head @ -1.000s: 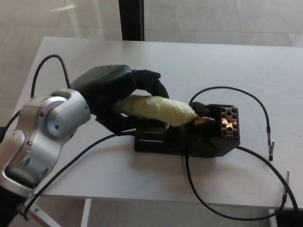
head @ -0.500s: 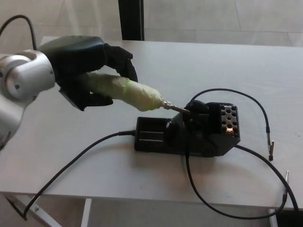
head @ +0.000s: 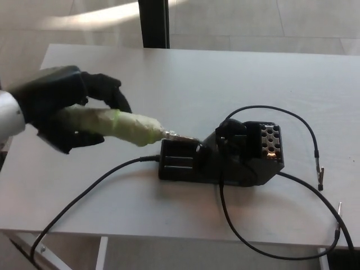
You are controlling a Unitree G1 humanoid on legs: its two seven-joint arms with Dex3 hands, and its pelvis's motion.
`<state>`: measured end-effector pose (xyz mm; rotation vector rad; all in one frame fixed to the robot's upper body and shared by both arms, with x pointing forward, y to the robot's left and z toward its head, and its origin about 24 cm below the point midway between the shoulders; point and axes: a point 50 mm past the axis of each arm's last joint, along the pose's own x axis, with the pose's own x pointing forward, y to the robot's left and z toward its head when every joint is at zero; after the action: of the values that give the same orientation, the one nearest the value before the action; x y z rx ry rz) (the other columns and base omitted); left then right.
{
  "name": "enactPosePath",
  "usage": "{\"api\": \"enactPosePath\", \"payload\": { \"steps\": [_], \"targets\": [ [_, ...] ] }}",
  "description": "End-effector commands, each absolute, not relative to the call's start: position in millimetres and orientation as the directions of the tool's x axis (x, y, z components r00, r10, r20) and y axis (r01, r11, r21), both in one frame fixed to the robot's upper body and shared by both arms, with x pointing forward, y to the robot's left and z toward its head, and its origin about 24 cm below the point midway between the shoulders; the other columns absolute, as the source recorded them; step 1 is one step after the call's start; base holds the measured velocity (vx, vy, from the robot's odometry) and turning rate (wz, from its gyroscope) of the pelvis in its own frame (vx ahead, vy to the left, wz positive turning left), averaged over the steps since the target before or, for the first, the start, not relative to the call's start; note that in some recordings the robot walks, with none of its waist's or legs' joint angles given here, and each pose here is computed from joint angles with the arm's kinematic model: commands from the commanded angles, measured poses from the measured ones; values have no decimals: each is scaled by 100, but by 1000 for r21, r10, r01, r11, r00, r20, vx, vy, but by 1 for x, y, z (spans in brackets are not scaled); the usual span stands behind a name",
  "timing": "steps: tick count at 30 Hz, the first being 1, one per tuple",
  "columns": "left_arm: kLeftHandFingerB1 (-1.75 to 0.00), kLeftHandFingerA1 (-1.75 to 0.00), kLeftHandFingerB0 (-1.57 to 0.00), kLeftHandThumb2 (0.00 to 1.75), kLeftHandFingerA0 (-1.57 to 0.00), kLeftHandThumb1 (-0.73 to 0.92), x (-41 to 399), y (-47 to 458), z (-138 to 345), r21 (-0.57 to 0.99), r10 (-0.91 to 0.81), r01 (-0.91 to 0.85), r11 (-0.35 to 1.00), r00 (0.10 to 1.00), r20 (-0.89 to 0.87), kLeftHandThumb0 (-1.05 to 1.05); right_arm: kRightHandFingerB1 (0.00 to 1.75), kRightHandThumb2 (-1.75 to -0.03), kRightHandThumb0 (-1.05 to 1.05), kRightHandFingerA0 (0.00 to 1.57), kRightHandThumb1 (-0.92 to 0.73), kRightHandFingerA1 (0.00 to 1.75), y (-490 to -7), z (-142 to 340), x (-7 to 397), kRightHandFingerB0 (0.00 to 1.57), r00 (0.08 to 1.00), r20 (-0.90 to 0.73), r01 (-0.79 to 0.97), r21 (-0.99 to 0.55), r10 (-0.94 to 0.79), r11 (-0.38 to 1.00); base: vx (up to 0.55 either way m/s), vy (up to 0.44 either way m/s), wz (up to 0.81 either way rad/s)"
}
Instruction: Use the left hand of the robot to grab the soldering gun kept on the middle of the table and pull it out of its base and keep it on the left side of the base
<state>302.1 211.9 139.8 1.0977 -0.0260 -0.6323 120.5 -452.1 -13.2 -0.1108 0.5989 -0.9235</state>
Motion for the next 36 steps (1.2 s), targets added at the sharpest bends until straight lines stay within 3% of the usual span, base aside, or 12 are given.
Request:
{"api": "enactPosePath", "payload": {
  "steps": [1,4,5,9,16,19,20,22,23,32,33,36],
  "targets": [
    [-96,-157,-92,97,-104,63,291,231,108,758,-397,455,468,874,-280,-6,119,-127,-96,127,-53,125,-458,-5,120,57,462,-412,725,-335,-785,602,0,0,0],
    [-94,-129,-84,112,-118,57,283,232,83,722,-363,468,509,878,-313,-8,113,-126,-95,128,-53,124,-457,-7,118,52,461,-423,725,-328,-780,606,0,0,0],
    [-100,-159,-84,102,-94,62,281,232,76,714,-361,477,513,874,-324,-8,114,-126,-95,128,-53,123,-457,-8,117,52,460,-427,727,-323,-779,606,0,0,0],
    [-102,-158,-87,100,-99,61,281,232,58,689,-333,482,541,875,-350,-12,149,-100,-98,129,-55,122,-456,-9,117,32,462,-430,734,-306,-776,606,0,0,0],
    [-97,-163,-84,103,-91,64,280,227,40,667,-295,468,580,884,-364,-13,116,-127,-95,126,-53,124,-456,-9,118,54,470,-433,720,-316,-769,618,0,0,0],
    [-71,-142,-73,83,-96,71,279,221,39,700,-301,460,545,887,-349,-18,150,-105,-96,130,-54,122,-456,-9,119,35,472,-428,722,-313,-770,617,0,0,0],
    [-51,-114,-53,62,-81,75,281,218,42,744,-302,441,501,895,-327,-28,119,-127,-95,129,-53,123,-456,-8,121,58,470,-427,730,-302,-772,612,0,0,0],
    [-52,-77,-28,87,-57,54,280,217,44,750,-318,484,451,872,-372,-43,147,-106,-96,128,-56,123,-456,-9,121,37,461,-432,738,-298,-775,605,0,0,0],
    [-37,-62,-29,61,-45,70,281,217,46,781,-324,501,372,859,-397,-42,148,-104,-94,128,-55,125,-455,-9,121,36,456,-432,734,-310,-778,604,0,0,0],
    [-31,-38,-18,62,-4,70,279,222,51,868,-293,484,111,850,-437,-54,112,-126,-94,125,-53,123,-457,-7,120,51,469,-425,742,-286,-774,606,0,0,0],
    [-30,-34,-17,62,-3,71,279,223,52,875,-287,479,76,851,-441,-56,148,-103,-101,124,-57,123,-457,-7,121,26,463,-427,749,-281,-777,600,0,0,0],
    [-32,-24,-2,88,0,51,277,227,52,880,-277,474,39,851,-446,-72,149,-92,-99,119,-64,130,-457,-7,120,21,468,-423,737,-298,-776,607,0,0,0]
  ]
}}
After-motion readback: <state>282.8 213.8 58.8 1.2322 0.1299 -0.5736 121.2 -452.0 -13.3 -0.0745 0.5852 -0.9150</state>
